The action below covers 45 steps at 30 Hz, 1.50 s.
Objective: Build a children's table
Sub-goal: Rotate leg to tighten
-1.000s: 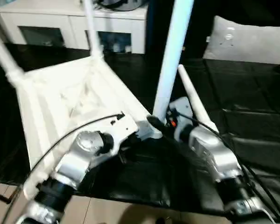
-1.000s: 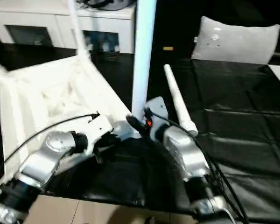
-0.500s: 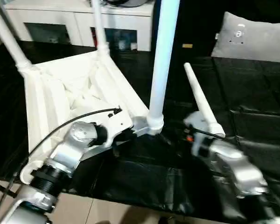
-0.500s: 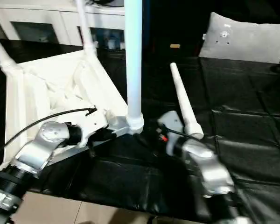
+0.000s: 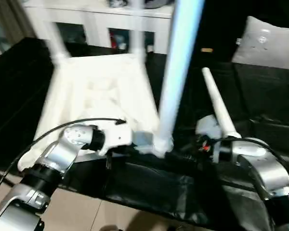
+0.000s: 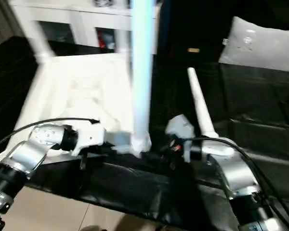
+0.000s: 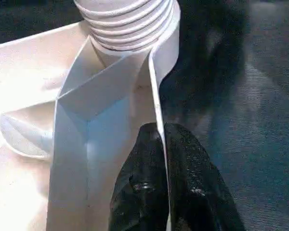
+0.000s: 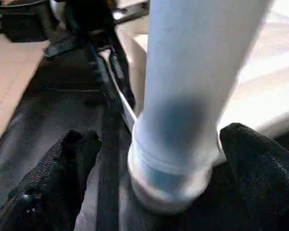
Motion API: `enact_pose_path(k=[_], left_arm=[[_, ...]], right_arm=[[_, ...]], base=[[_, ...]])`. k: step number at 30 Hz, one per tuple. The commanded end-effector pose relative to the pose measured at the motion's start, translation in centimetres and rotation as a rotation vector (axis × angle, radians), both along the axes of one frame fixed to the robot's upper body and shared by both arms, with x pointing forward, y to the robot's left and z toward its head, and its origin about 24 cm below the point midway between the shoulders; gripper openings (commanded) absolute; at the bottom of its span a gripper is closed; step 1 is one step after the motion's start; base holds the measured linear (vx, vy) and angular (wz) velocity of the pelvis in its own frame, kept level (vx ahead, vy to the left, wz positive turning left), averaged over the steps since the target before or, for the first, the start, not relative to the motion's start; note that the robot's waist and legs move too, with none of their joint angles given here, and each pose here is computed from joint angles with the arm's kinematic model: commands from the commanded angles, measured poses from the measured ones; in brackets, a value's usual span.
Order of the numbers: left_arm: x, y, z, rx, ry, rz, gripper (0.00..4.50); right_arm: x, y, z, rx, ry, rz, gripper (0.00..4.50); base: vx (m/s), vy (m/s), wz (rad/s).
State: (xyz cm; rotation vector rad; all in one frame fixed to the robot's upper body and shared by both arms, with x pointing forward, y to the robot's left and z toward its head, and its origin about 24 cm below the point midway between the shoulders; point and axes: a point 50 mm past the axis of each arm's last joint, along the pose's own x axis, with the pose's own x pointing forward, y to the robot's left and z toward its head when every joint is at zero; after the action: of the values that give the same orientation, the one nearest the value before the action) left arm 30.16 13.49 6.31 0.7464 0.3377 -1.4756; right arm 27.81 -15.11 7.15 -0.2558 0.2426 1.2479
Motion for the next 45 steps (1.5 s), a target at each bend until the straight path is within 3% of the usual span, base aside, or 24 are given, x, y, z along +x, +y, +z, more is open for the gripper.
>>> enact_pose_path(k=[1,3,6,7,18,23,28,30,33,34,36,44,45], left_arm=[[-0.5,-1.2,0.0,0.039,-0.008,-0.129,0.00],[-0.5,-1.4,0.1,0.039,-0.006,-0.151,0.00],[-0.4,-1.4,0.1,0.040,-0.007,-0.156,0.00],[-0.4,-1.4,0.1,0.040,-0.007,-0.157,0.00],[-0.4,-0.7,-0.1,0.045,0.004,-0.152,0.00],[-0.6,-0.4,-0.4,0.015,0.021,-0.108,0.00],[-0.4,-1.1,-0.3,-0.074,0.032,0.057,0.00],[0.0,-2.1,0.0,-0.161,0.031,0.196,0.00],[0.1,-3.2,0.1,-0.205,0.019,0.277,0.00],[0.2,-4.1,0.2,-0.224,0.009,0.323,0.00],[0.2,-7.8,0.8,-0.310,-0.009,0.441,0.00],[0.5,-11.1,1.9,-0.381,-0.084,0.517,0.00],[0.5,-11.1,1.9,-0.377,-0.089,0.517,0.00]], right_arm=[[0.3,0.0,0.0,-0.021,-0.005,0.015,4.48],[0.8,0.3,-0.2,-0.016,0.003,0.013,4.10],[0.9,0.4,-0.4,-0.013,0.021,0.025,3.99],[0.9,0.5,-0.4,-0.012,0.027,0.029,3.75],[0.7,0.8,-0.8,0.029,0.099,0.075,2.86],[0.1,1.1,-1.4,0.066,0.145,0.057,2.73],[-0.2,2.3,-2.4,0.095,0.192,-0.075,2.70],[0.4,3.2,-3.1,0.092,0.180,-0.220,2.70],[1.0,4.0,-3.3,0.117,0.182,-0.339,2.70],[1.3,4.4,-3.5,0.127,0.183,-0.396,2.69],[2.4,5.5,-3.9,0.142,0.182,-0.586,2.69],[3.5,5.8,-3.9,0.143,0.132,-0.741,2.69],[3.6,5.6,-3.8,0.155,0.120,-0.745,3.04]], base=[[0.000,0.000,0.00],[0.000,0.000,0.00],[0.000,0.000,0.00],[0.000,0.000,0.00],[0.000,0.000,0.00],[0.000,0.000,0.00],[0.000,0.000,0.00],[0.000,0.000,0.00],[0.000,0.000,0.00],[0.000,0.000,0.00],[0.000,0.000,0.00],[0.000,0.000,0.00],[0.000,0.000,0.00]])
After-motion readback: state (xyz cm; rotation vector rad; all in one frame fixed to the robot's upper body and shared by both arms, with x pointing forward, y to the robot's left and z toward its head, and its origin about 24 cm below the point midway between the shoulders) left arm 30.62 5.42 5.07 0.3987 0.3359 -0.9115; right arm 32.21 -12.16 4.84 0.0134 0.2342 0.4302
